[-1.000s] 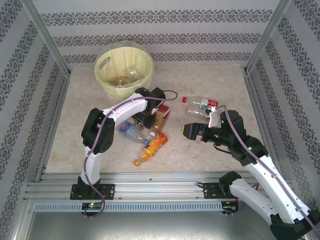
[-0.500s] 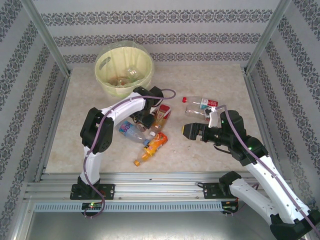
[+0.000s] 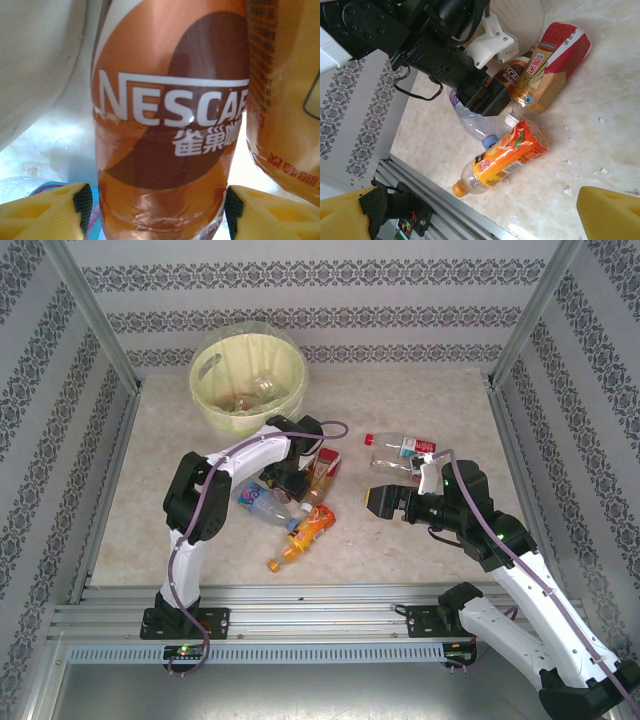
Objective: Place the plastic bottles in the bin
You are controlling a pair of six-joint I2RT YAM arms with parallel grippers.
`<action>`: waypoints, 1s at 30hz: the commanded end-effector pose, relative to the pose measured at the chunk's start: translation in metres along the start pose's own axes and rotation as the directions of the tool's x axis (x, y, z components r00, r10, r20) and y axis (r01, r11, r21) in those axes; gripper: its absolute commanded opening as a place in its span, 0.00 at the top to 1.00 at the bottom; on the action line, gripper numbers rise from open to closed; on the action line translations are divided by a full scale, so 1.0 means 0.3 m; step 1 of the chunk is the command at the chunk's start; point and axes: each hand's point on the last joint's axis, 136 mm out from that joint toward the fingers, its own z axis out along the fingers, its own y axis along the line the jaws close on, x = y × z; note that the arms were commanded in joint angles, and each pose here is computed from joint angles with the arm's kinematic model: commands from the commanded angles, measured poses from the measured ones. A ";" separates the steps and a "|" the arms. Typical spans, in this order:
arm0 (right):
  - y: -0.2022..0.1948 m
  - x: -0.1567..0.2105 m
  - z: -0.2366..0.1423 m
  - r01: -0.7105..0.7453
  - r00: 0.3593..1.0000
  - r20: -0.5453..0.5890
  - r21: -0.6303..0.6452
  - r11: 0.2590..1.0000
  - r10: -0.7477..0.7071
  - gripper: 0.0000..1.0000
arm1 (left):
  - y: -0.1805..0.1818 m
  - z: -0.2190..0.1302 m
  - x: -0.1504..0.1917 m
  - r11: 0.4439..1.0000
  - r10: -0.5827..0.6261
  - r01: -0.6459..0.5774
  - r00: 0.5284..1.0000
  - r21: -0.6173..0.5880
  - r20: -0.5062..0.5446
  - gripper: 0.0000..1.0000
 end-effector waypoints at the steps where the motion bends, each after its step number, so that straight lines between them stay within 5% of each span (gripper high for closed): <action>1: 0.002 0.001 -0.010 0.010 1.000 0.005 -0.010 1.000 -0.010 0.02 | 0.003 0.058 0.006 1.000 -0.018 0.019 0.999 0.011 -0.030 0.28; 15: -0.005 0.007 -0.014 0.004 1.000 0.008 -0.008 1.000 -0.004 0.02 | -0.002 0.082 0.013 0.999 -0.029 0.030 0.998 0.023 -0.047 0.32; 30: 0.003 -0.004 -0.010 0.005 1.000 0.017 -0.022 1.000 -0.005 0.02 | -0.034 -0.168 -0.044 0.995 -0.056 0.040 0.983 0.094 0.173 0.48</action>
